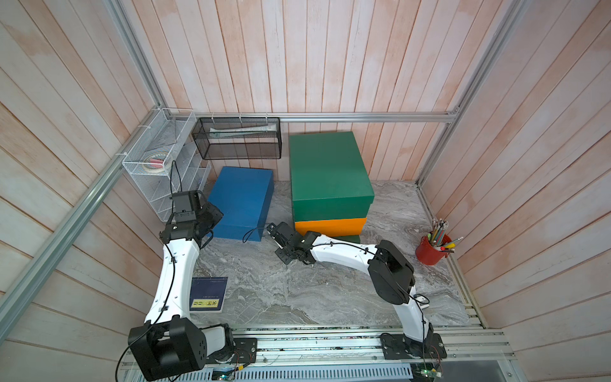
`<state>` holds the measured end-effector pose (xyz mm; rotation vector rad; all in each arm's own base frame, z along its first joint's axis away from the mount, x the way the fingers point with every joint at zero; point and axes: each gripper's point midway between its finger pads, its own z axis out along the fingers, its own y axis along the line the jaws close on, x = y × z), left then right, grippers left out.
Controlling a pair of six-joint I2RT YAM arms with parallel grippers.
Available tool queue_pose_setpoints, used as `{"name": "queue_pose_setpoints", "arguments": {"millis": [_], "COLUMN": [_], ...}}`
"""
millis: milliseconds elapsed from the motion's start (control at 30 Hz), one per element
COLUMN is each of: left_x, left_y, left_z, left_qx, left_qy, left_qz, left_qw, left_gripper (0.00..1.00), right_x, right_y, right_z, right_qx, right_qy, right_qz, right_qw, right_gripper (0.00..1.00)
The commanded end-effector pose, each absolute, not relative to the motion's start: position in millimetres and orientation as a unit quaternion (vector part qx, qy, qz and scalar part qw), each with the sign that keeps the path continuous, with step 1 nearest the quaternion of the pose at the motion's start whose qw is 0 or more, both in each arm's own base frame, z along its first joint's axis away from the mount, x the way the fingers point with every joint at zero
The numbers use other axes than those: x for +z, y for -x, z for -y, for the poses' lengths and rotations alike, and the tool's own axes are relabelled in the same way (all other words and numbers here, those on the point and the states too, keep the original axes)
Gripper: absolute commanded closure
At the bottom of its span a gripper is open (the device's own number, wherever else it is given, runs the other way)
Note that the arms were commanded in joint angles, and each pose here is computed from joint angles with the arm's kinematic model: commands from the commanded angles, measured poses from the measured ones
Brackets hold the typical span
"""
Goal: Stack the shoeboxes
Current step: Move the shoeboxes to the center of the board, then move the shoebox to the center of the board.
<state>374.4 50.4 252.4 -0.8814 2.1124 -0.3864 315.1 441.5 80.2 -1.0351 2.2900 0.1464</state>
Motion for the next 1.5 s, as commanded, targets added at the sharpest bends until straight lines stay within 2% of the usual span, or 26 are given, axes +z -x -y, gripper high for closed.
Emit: {"name": "queue_pose_setpoints", "arguments": {"millis": [0, 300, 567, 633, 767, 833, 900, 967, 1000, 1033, 1067, 1133, 1233, 1467], "left_x": [250.2, 242.4, 238.2, 236.9, 227.2, 218.0, 209.1, 201.9, 199.8, 198.2, 198.2, 196.5, 190.1, 184.9], "left_y": [-377.5, -383.0, -402.1, -405.5, -409.3, -410.8, -411.8, -411.7, -411.2, -410.5, -409.7, -409.2, -411.6, -417.6], "left_z": [-50.9, -53.0, -66.4, -71.9, -81.7, -82.7, -82.2, -80.8, -80.0, -80.4, -80.6, -82.7, -83.9, -86.6], "left_qx": [-0.155, -0.155, -0.126, -0.115, -0.088, -0.08, -0.076, -0.075, -0.076, -0.076, -0.075, -0.07, -0.065, -0.063], "left_qy": [0.345, 0.348, 0.359, 0.365, 0.372, 0.371, 0.37, 0.369, 0.369, 0.37, 0.371, 0.373, 0.375, 0.381], "left_qz": [-0.835, -0.837, -0.84, -0.837, -0.839, -0.845, -0.85, -0.852, -0.851, -0.85, -0.849, -0.847, -0.851, -0.849], "left_qw": [0.401, 0.393, 0.388, 0.391, 0.387, 0.377, 0.368, 0.364, 0.365, 0.367, 0.369, 0.372, 0.363, 0.362], "left_gripper": [0.73, 0.72, 0.33, 0.2, 0.14, 0.14, 0.17, 0.31, 0.44, 0.59, 0.64, 0.65, 0.59, 0.58], "right_x": [66.1, 68.7, 89.5, 102.4, 135.2, 156.1, 174.5, 191.2, 198.2, 206.6, 210.6, 218.8, 217.4, 216.0], "right_y": [-334.6, -356.1, -350.6, -343.0, -329.7, -324.6, -320.5, -316.7, -314.2, -312.2, -311.6, -310.7, -313.6, -321.4], "right_z": [-414.0, -388.1, -406.2, -419.5, -443.1, -452.8, -460.6, -469.2, -474.4, -480.9, -485.7, -497.5, -514.0, -556.0], "right_qx": [0.033, 0.032, 0.089, 0.132, 0.221, 0.266, 0.296, 0.316, 0.323, 0.33, 0.332, 0.333, 0.328, 0.33], "right_qy": [0.364, 0.333, 0.324, 0.326, 0.315, 0.306, 0.303, 0.306, 0.312, 0.321, 0.326, 0.342, 0.361, 0.395], "right_qz": [-0.883, -0.895, -0.895, -0.889, -0.875, -0.863, -0.85, -0.838, -0.831, -0.823, -0.818, -0.81, -0.805, -0.788], "right_qw": [0.294, 0.295, 0.294, 0.292, 0.295, 0.302, 0.312, 0.324, 0.328, 0.334, 0.337, 0.341, 0.338, 0.337], "right_gripper": [0.99, 1.0, 0.99, 0.92, 0.68, 0.6, 0.6, 0.74, 0.8, 0.83, 0.84, 0.84, 0.78, 0.78]}}
